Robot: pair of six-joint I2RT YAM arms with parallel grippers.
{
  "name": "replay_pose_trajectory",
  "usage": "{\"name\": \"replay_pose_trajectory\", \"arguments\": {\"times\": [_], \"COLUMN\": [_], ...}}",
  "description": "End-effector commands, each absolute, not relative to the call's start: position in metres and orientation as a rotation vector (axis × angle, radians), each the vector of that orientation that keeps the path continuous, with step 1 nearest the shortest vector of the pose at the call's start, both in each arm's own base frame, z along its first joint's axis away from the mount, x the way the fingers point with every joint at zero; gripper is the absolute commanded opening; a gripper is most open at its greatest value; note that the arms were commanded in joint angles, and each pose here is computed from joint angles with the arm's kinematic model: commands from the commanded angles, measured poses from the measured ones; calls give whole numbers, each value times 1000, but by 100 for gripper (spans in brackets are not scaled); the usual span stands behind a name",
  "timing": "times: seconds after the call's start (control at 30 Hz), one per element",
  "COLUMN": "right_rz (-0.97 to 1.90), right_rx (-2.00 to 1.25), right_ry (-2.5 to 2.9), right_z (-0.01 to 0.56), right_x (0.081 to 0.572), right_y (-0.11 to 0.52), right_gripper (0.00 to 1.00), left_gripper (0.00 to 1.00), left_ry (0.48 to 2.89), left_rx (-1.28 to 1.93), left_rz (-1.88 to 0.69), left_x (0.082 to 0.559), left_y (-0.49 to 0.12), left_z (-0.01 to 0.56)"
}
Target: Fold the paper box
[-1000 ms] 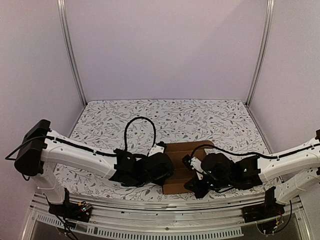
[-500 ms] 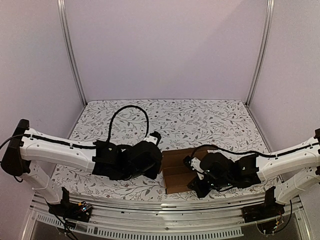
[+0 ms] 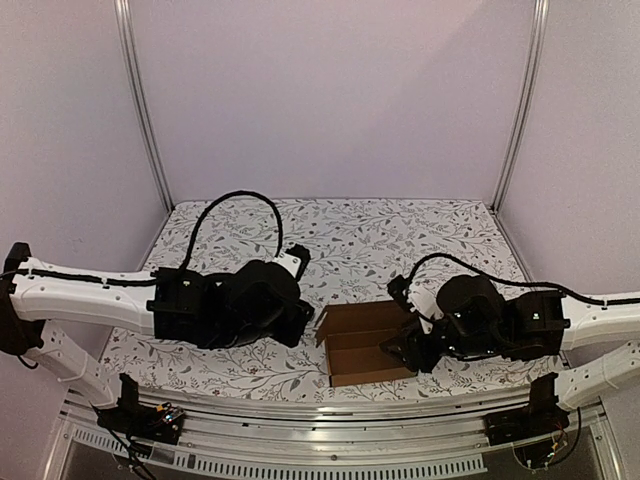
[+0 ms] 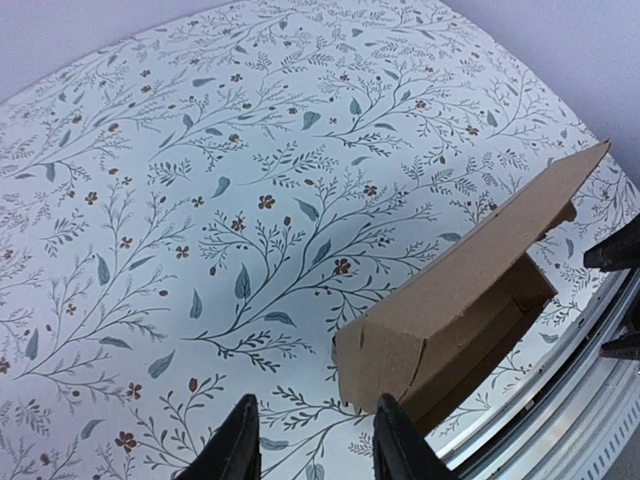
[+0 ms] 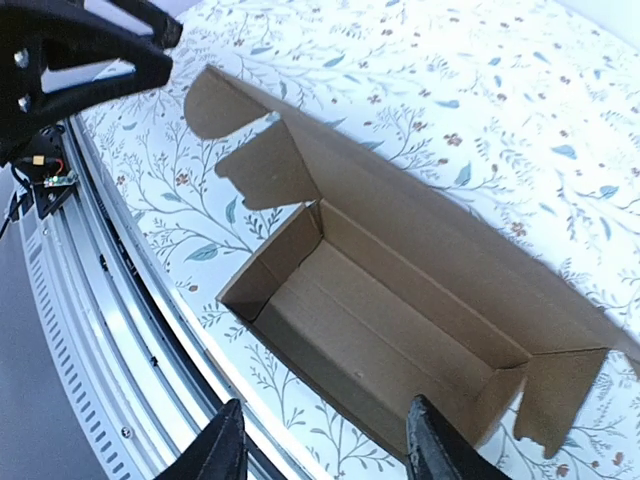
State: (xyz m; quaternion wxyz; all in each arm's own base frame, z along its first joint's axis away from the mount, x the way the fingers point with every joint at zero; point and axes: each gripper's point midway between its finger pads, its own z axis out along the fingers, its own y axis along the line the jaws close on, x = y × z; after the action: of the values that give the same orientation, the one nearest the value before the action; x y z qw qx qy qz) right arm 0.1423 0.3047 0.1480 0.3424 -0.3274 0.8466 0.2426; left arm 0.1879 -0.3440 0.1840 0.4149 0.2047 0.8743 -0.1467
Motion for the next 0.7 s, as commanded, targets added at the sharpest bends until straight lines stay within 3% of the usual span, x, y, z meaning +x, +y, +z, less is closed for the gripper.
{"name": "replay_pose_trajectory", "arguments": {"times": [0.0, 0.2, 0.4, 0.67], "right_rz": [415, 219, 143, 243], "right_rx": [-853, -890, -873, -844], "right_ry": [2134, 2127, 2207, 2352], "right_z": [177, 198, 200, 171], "right_x": [161, 176, 190, 190], "right_y": [273, 238, 218, 215], "right_gripper": [56, 65, 67, 69], "left_gripper": [38, 43, 49, 53], "left_ry": [2181, 2157, 2199, 2288], "left_rx": [589, 764, 867, 795], "left_rz": [-426, -489, -490, -459], "left_x": [190, 179, 170, 172], "left_y": [-346, -363, -370, -355], "left_z": [192, 204, 200, 178]}}
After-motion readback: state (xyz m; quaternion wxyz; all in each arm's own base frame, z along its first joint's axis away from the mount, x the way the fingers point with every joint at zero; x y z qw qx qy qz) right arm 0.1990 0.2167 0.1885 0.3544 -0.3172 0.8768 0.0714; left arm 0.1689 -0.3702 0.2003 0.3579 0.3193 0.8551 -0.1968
